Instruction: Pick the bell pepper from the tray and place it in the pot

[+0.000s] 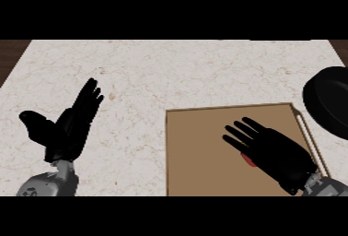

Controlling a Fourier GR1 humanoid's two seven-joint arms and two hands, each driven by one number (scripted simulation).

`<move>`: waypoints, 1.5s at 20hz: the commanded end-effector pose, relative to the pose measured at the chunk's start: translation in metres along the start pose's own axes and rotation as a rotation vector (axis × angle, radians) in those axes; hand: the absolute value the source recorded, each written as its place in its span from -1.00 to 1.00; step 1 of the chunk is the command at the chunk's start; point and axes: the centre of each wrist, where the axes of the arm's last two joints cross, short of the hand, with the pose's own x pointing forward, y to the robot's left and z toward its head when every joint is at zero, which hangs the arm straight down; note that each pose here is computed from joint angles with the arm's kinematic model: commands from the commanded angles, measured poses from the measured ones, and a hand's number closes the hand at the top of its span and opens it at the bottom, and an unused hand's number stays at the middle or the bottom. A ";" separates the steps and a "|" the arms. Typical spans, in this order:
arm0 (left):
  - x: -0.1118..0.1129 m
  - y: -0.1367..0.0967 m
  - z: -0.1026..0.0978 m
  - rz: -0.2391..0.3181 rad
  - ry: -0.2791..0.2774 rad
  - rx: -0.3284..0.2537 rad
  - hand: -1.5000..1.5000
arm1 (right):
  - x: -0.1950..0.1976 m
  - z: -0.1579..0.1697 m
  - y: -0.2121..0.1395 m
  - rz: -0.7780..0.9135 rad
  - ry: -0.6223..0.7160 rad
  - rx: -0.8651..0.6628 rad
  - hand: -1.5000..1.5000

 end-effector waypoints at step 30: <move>-0.010 0.018 0.006 0.023 0.004 0.081 0.00 | -0.197 0.180 0.084 -0.571 0.726 -0.223 1.00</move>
